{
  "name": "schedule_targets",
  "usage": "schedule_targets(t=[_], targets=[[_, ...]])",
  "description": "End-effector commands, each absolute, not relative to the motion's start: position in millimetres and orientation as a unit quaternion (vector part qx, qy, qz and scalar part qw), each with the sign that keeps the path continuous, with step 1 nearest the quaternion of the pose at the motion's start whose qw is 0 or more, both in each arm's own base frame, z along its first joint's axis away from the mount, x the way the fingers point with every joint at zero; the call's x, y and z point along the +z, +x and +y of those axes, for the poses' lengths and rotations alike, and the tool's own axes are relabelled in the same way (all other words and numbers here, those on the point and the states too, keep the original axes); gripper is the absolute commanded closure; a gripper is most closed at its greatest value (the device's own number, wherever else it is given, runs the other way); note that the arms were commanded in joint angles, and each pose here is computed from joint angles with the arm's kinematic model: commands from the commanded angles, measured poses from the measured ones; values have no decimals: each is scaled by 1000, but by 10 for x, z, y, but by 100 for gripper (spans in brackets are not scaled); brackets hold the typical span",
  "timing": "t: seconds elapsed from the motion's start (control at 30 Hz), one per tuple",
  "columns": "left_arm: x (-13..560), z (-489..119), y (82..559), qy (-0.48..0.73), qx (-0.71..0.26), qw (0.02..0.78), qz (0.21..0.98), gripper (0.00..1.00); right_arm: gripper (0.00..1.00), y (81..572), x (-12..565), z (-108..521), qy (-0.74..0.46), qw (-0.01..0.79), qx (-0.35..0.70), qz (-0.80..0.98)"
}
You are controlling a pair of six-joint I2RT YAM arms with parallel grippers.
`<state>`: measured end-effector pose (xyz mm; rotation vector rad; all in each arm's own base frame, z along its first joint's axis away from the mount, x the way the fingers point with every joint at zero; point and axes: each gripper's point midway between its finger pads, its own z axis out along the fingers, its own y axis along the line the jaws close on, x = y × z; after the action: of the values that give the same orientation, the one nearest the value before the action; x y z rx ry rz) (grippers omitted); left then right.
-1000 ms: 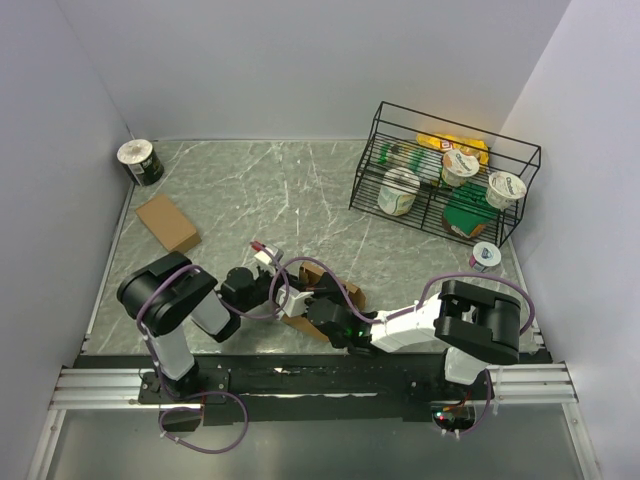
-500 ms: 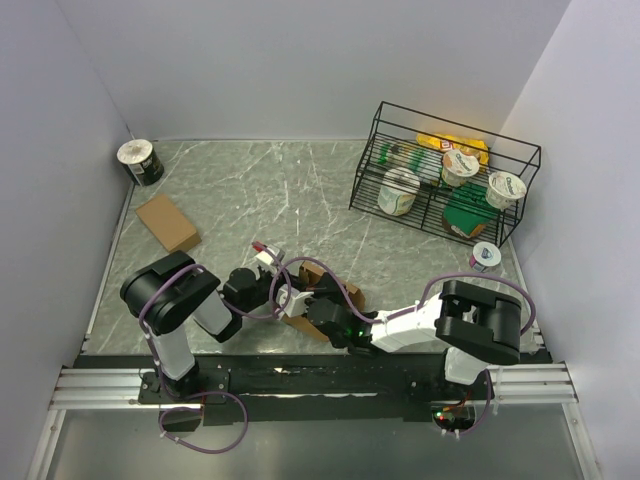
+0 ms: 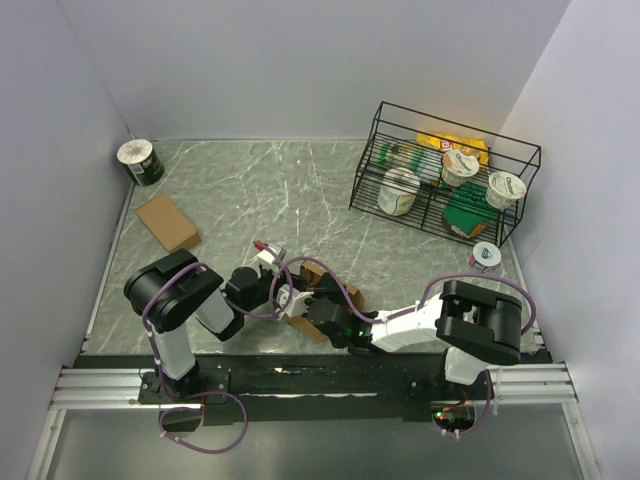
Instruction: Fold the paper box
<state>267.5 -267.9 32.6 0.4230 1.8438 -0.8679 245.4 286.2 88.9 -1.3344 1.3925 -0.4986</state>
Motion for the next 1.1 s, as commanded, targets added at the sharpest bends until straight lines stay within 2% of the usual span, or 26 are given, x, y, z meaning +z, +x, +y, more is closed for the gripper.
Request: schedule_targets(t=[0.0,0.2,0.3,0.37,0.47,0.5,0.9,1.07], targets=[[1427,-2874,2878,161,-425,654,604,61,100,2285,605,2943,-599,511,-155,596],[1430,-2874,2906,159,-421,657,605,40,100,2283,591,2928,-599,509,-155,598],[1449,-2875,2916,160,-419,661,602,38,100,2275,589,2941,-600,509,-152,598],[1459,-2893,2921,164,-420,661,599,40,100,2275,580,2939,-602,508,-153,597],[1458,-2908,2921,169,-420,662,598,49,100,2275,576,2933,-602,507,-154,598],[1463,-2910,2917,171,-421,662,596,55,100,2279,579,2929,-601,507,-154,598],[1475,-2982,2942,184,-424,662,590,79,100,2274,570,2933,-603,504,-155,599],[1493,-3008,2942,184,-431,660,588,79,100,2272,561,2937,-604,502,-155,599]])
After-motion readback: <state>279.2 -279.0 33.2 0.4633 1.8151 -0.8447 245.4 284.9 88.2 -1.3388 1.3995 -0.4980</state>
